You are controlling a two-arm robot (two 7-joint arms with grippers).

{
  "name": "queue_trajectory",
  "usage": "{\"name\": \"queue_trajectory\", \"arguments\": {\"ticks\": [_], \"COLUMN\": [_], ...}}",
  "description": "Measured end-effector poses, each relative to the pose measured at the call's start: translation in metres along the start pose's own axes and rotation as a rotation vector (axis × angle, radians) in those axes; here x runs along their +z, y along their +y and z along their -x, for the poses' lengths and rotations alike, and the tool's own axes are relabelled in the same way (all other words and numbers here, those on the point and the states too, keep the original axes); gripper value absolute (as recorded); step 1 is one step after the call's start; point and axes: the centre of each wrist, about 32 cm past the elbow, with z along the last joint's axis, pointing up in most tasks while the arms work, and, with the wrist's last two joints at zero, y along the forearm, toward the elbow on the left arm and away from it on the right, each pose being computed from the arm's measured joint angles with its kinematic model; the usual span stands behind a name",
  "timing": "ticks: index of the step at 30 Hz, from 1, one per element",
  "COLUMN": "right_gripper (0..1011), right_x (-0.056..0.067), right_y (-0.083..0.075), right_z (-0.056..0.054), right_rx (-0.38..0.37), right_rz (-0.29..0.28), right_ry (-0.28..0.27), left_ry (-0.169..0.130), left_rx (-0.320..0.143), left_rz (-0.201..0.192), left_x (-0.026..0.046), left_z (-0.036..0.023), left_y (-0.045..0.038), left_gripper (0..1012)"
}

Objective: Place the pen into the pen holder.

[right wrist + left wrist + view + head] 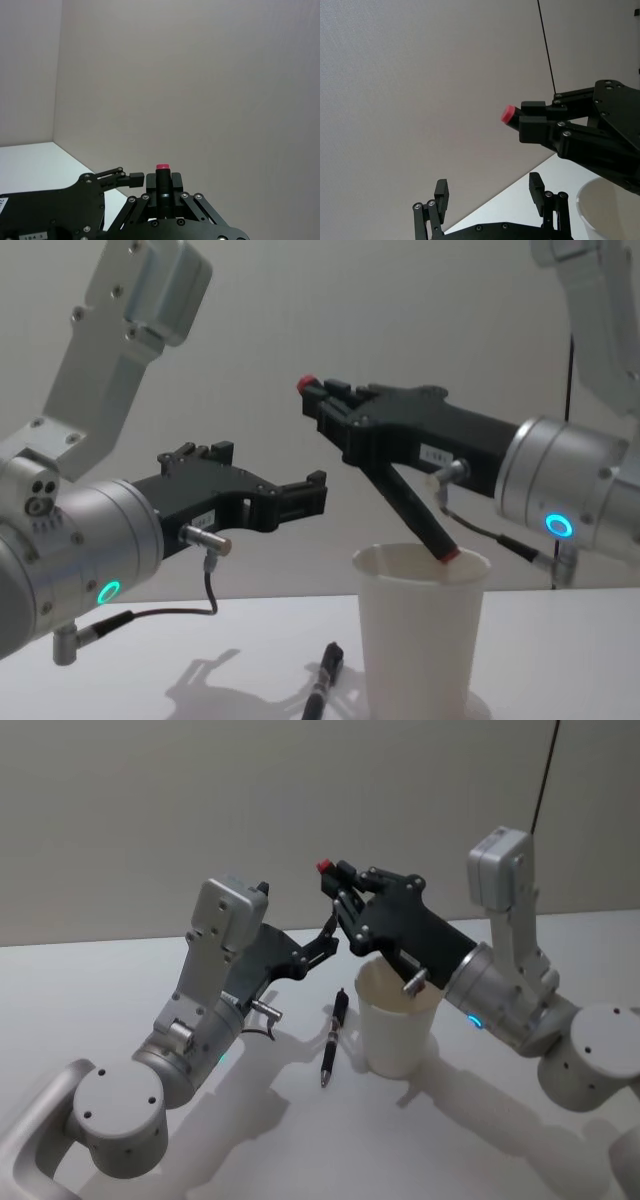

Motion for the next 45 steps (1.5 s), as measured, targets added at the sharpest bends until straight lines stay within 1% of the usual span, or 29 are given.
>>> {"name": "queue_trajectory", "arguments": {"ticks": [14,20,28,42,44,45], "right_gripper": [166,166,166,167,202,235], "right_x": [-0.015,-0.019,-0.022,-0.024,-0.024,-0.024], "right_y": [-0.016,-0.021,-0.026,-0.029,-0.03,-0.03], "right_z": [0.002,0.003,0.005,0.006,0.006,0.007], "right_rx": [-0.013,-0.021,-0.031,-0.044,-0.045,-0.046], "right_rz": [0.055,0.073,0.089,0.107,0.108,0.109], "right_ry": [0.016,0.021,0.023,0.014,0.013,0.013], "left_ry": [0.0,0.0,0.0,0.0,0.0,0.0], "left_rx": [0.0,0.0,0.0,0.0,0.0,0.0], "left_rz": [0.0,0.0,0.0,0.0,0.0,0.0], "left_x": [0.0,0.0,0.0,0.0,0.0,0.0], "left_z": [0.0,0.0,0.0,0.0,0.0,0.0], "left_y": [0.0,0.0,0.0,0.0,0.0,0.0], "left_gripper": [1001,1001,1001,1001,1001,1001]}}
